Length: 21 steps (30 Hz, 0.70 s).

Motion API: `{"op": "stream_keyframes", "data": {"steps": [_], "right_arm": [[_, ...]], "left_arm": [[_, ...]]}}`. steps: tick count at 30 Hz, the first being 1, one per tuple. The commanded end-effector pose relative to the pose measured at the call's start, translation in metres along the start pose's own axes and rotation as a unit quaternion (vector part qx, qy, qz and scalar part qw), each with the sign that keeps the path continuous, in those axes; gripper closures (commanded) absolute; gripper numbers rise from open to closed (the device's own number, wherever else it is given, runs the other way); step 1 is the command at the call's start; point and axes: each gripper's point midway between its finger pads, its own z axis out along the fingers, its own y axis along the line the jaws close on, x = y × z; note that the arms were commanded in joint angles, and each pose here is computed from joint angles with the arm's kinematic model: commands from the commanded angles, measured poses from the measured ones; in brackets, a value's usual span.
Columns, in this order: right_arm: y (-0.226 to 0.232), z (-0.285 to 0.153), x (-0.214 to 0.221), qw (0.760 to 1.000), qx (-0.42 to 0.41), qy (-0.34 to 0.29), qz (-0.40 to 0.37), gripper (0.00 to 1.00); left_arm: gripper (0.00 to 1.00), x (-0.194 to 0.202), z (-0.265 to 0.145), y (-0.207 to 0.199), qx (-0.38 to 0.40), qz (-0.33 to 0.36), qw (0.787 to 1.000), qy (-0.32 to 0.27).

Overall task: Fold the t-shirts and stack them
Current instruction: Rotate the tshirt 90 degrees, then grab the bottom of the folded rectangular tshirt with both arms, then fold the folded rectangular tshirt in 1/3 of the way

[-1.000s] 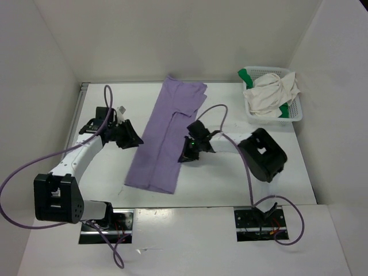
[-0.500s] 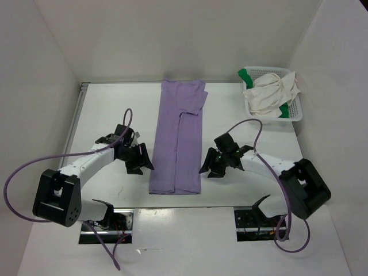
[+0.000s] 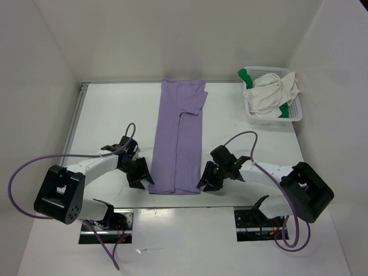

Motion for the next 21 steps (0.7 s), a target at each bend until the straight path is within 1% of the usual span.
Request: {"op": "stream_keyframes", "data": {"steps": [1, 2, 3, 5, 9, 10, 11, 12, 13, 15, 16, 17, 19, 21], "right_arm": [[0.004, 0.000, 0.003, 1.000, -0.016, -0.002, -0.001, 0.56], [0.006, 0.000, 0.002, 1.000, -0.020, -0.004, -0.003, 0.56], [0.005, 0.001, 0.006, 1.000, -0.018, 0.004, -0.005, 0.58], [0.008, 0.001, 0.007, 1.000, -0.024, 0.007, -0.007, 0.59], [0.006, 0.002, 0.008, 1.000, -0.024, 0.007, -0.007, 0.64], [0.006, 0.004, 0.010, 1.000, -0.024, 0.010, -0.011, 0.65], [0.007, 0.003, 0.011, 0.999, -0.026, 0.015, -0.011, 0.67], [0.005, 0.005, 0.012, 1.000, -0.022, 0.016, -0.009, 0.69], [0.006, 0.007, 0.014, 0.999, -0.022, 0.019, -0.013, 0.74], [0.010, 0.006, 0.012, 0.999, -0.026, 0.017, -0.015, 0.83], [0.010, 0.006, 0.012, 0.999, -0.026, 0.017, -0.015, 0.92], [0.007, 0.006, 0.016, 0.999, -0.020, 0.023, -0.017, 0.95], [0.013, 0.002, 0.018, 0.999, -0.027, 0.018, -0.026, 1.00], [0.011, -0.002, 0.031, 0.999, -0.018, 0.036, -0.022, 1.00]], "left_arm": [[0.42, 0.008, 0.009, 0.000, 0.001, -0.006, 1.000, 0.020], [0.42, 0.008, 0.011, -0.002, 0.004, -0.011, 1.000, 0.025], [0.46, 0.011, 0.012, -0.002, 0.003, -0.006, 1.000, 0.028], [0.49, 0.014, 0.014, -0.002, -0.001, -0.001, 0.999, 0.034], [0.59, 0.018, 0.014, -0.001, -0.005, 0.001, 0.999, 0.040], [0.62, 0.020, 0.014, -0.002, -0.005, 0.005, 0.999, 0.042], [0.69, 0.020, 0.014, -0.002, -0.005, 0.005, 0.999, 0.042], [0.72, 0.020, 0.014, -0.002, -0.005, 0.005, 0.999, 0.042], [0.79, 0.022, 0.015, -0.003, -0.006, 0.011, 0.999, 0.044], [0.87, 0.025, 0.014, -0.002, -0.006, 0.009, 0.999, 0.050], [0.91, 0.029, 0.014, -0.004, -0.001, 0.018, 0.998, 0.058], [0.97, 0.034, 0.013, -0.005, -0.002, 0.019, 0.997, 0.068], [1.00, 0.039, 0.009, -0.005, 0.003, 0.022, 0.997, 0.074], [1.00, 0.048, 0.002, -0.006, 0.012, 0.020, 0.996, 0.086]]}}
